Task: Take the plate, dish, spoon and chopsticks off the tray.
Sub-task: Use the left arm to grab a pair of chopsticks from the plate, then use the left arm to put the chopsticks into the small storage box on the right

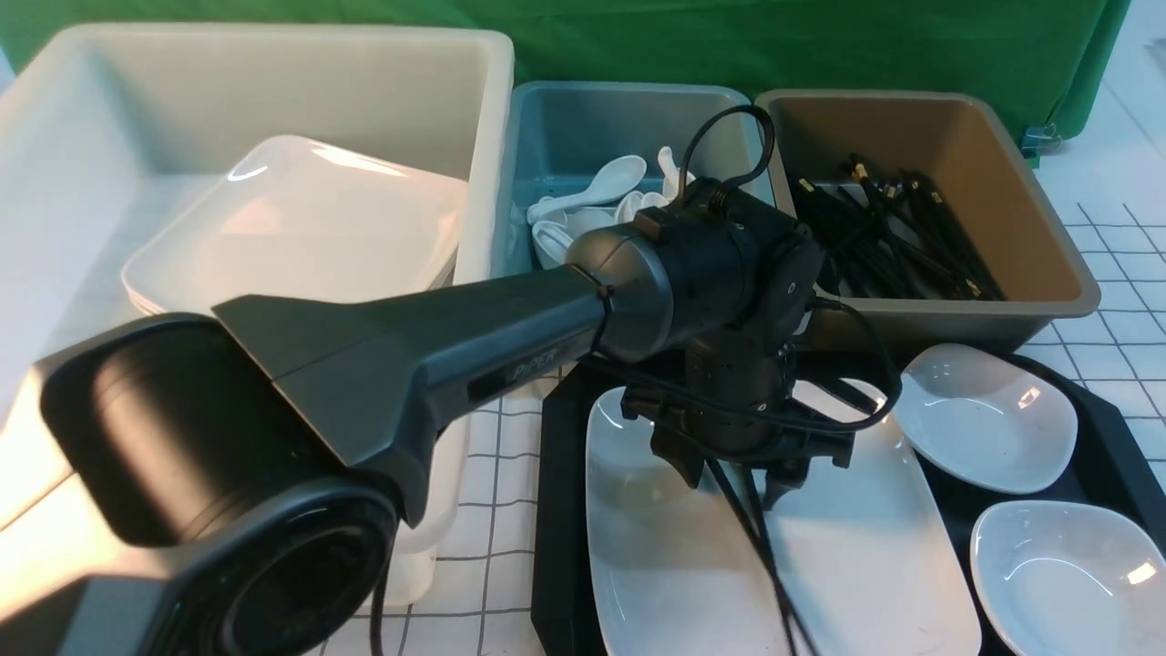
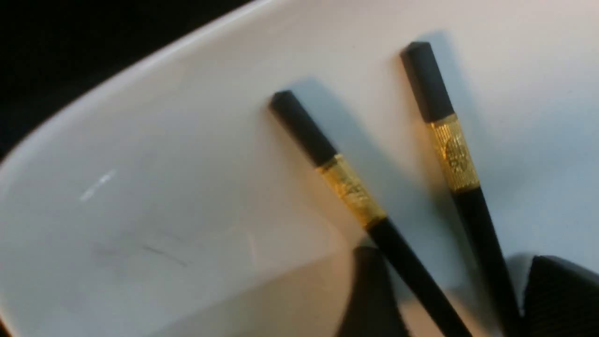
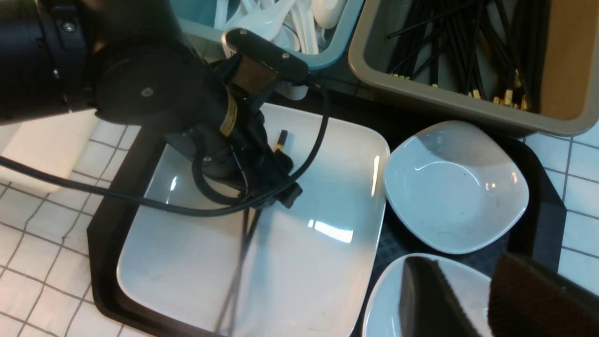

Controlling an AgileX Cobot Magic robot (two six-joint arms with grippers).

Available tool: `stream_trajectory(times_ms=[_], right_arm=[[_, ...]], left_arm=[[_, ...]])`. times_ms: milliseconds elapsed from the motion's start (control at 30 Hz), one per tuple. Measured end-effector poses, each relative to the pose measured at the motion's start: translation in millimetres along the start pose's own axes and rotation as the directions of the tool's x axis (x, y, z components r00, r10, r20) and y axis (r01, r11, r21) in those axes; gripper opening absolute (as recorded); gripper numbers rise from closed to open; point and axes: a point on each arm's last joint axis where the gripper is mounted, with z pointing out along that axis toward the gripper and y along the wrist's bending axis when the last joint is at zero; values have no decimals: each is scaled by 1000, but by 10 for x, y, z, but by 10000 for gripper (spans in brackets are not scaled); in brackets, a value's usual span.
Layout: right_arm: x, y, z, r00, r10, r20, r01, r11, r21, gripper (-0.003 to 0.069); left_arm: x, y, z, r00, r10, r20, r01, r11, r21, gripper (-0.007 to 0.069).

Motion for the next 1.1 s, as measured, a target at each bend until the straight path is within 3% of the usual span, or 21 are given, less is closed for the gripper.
stream_trajectory(times_ms=[100, 133, 200, 500, 767, 900, 1033, 1100], right_arm=[[0, 0, 0, 1000, -1, 0, 1, 1000, 0, 225], [0, 0, 0, 1000, -1, 0, 1, 1000, 0, 228], [0, 0, 0, 1000, -1, 0, 1, 1000, 0, 230], [0, 0, 0, 1000, -2, 0, 2, 1000, 0, 237], [-2, 0, 0, 1000, -3, 2, 3, 1000, 0, 237], [-4, 0, 0, 1000, -3, 5, 3, 1000, 0, 239], [-17, -2, 0, 1000, -3, 19, 3, 1000, 2, 239], [-24, -2, 0, 1000, -2, 26, 2, 1000, 3, 237]], left_arm=[[0, 6, 6, 1000, 19, -3, -19, 1000, -2, 265], [-1, 12, 6, 1000, 30, -2, -30, 1000, -8, 157], [-3, 13, 6, 999, 42, 0, -42, 999, -10, 81], [-73, -62, -87, 997, 80, -7, -80, 996, 27, 80], [-221, -336, -601, 983, 162, 81, -176, 958, 225, 80], [-274, -537, -984, 948, 229, 219, -285, 919, 274, 80], [-381, -618, -1240, 890, 239, 388, -357, 895, 268, 80], [-531, -645, -1437, 794, 210, 570, -405, 882, 240, 80]])
